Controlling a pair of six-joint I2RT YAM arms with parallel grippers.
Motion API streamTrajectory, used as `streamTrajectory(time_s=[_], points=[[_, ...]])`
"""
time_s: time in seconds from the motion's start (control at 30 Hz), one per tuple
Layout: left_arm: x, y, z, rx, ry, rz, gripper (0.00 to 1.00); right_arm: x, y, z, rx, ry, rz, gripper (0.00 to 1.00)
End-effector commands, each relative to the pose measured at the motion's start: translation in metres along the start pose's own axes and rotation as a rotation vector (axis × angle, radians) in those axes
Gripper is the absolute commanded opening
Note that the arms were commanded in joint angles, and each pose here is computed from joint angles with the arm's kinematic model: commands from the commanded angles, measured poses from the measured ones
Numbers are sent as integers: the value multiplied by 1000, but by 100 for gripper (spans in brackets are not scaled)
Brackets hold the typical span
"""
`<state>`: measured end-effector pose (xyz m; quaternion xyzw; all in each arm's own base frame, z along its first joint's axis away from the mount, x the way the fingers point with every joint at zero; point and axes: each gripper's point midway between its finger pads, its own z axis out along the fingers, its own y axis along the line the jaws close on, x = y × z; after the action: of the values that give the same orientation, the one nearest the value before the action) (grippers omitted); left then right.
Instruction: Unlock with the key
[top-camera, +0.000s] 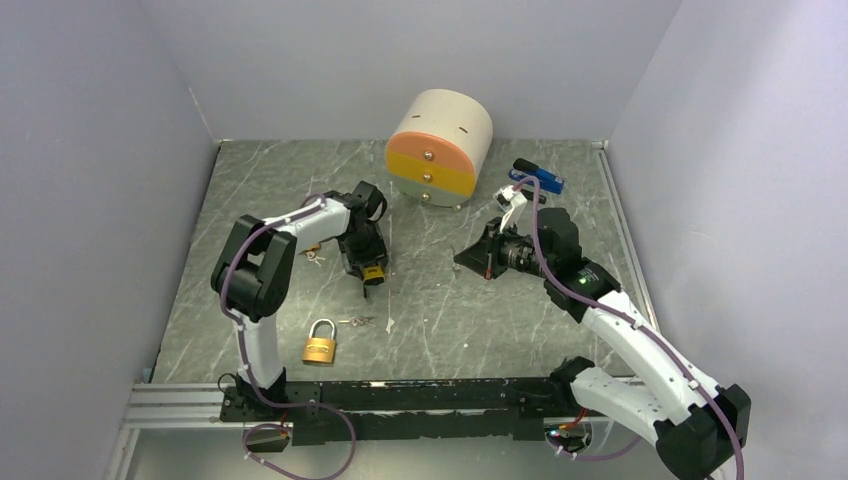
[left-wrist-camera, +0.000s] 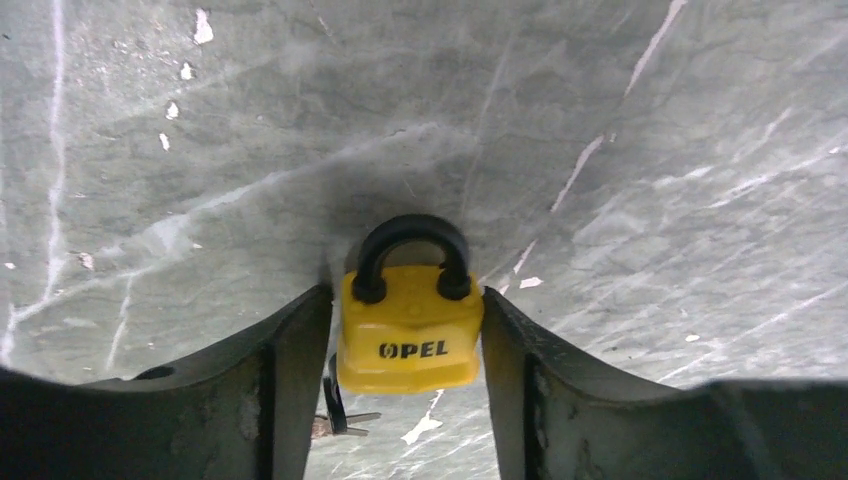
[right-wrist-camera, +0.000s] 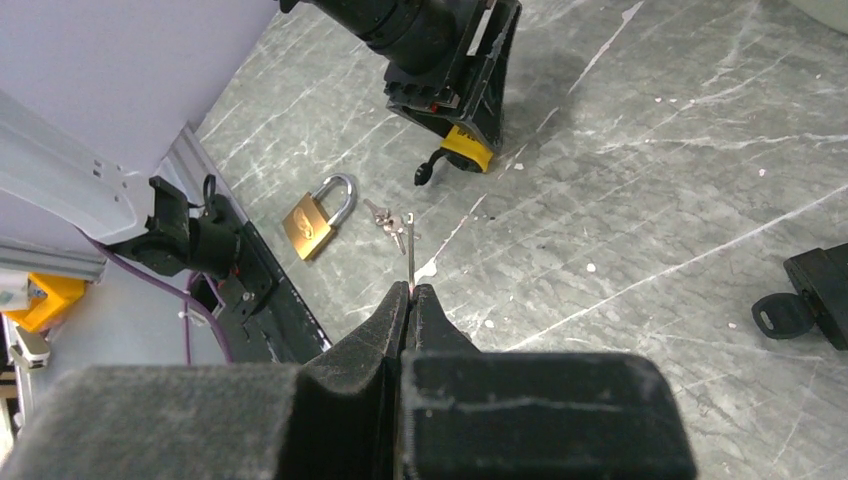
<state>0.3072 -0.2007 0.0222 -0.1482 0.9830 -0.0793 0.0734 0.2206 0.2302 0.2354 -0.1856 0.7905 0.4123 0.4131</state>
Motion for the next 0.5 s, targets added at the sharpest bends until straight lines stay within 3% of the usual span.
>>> streamTrajectory(time_s=[0.0,0.23,0.37,0.47], points=[[4,11,2,-86,32,8,54,-26,15,-4,-44,-66,-41,0],[-7,-3,-9,-40,14,38,6,-22,14,0,-52,-43,-38,0],[-9,-34,-45,122,28,9,3,-25,8,10,-16,1,15,0],[-11,-72,-83,317,47,-20,2,-21,11,23,-50,108,58,0]])
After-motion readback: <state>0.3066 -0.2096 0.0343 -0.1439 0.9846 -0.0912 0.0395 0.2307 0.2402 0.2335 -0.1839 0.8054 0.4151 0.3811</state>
